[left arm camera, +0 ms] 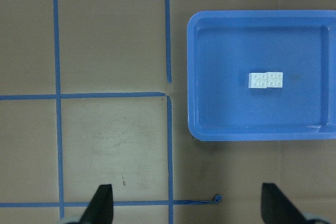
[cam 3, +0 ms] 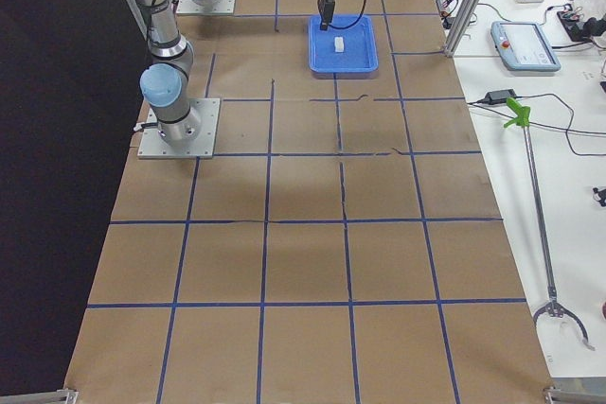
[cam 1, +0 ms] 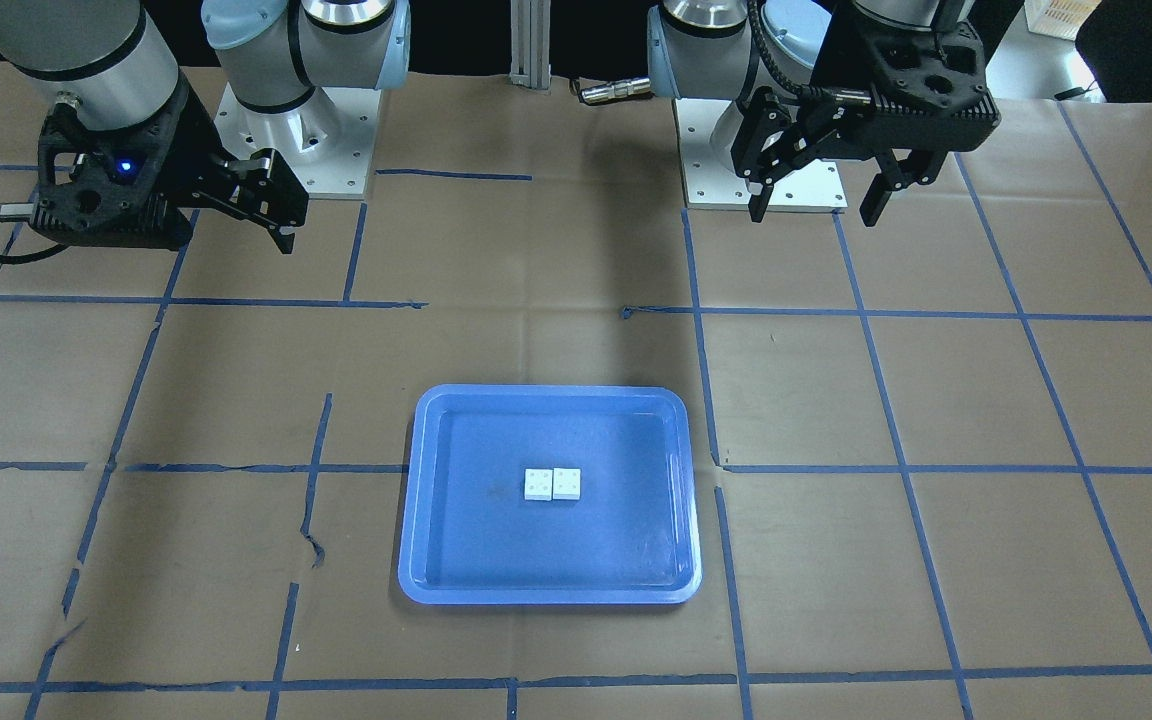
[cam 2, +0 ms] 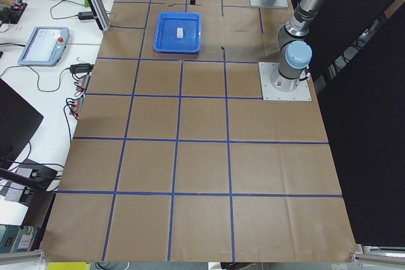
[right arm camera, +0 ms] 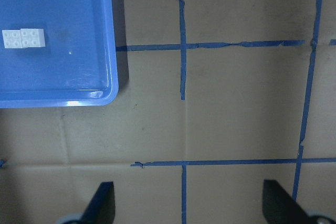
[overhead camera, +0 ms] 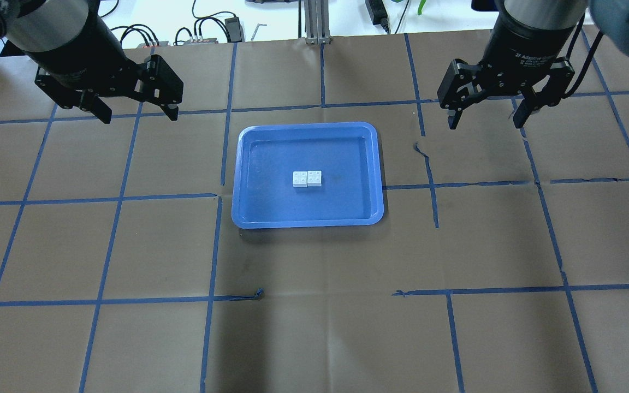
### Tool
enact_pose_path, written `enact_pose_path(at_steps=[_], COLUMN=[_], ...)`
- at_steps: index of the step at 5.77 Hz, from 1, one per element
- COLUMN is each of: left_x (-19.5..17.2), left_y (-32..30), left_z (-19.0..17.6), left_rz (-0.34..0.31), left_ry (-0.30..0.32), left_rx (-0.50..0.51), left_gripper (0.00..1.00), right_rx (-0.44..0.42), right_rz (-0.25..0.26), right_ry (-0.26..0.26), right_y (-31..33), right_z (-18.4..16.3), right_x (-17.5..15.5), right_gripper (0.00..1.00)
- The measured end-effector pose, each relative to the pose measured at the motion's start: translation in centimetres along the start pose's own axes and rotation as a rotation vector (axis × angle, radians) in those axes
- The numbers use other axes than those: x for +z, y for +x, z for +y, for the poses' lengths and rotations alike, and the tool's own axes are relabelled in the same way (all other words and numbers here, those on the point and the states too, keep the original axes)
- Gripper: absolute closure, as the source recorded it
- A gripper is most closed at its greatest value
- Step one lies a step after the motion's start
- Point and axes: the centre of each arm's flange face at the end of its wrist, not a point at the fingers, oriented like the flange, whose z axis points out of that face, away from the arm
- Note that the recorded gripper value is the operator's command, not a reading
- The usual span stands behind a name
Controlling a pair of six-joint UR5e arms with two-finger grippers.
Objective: Assemble white blocks and place on blue tray
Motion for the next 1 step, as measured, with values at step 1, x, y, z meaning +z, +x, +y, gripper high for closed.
enact_pose_path(at_steps=[1], left_x=[0.00], left_y=[0.00], left_z=[0.00], left_rz=[0.000], left_ry=[0.000], left_rx=[0.000], left_gripper=[0.01], right_rx=[0.001], right_rz=[0.000], right_ry=[0.000], right_y=[0.02], right_z=[0.02], right_x=[-0.05], right_gripper=[0.00])
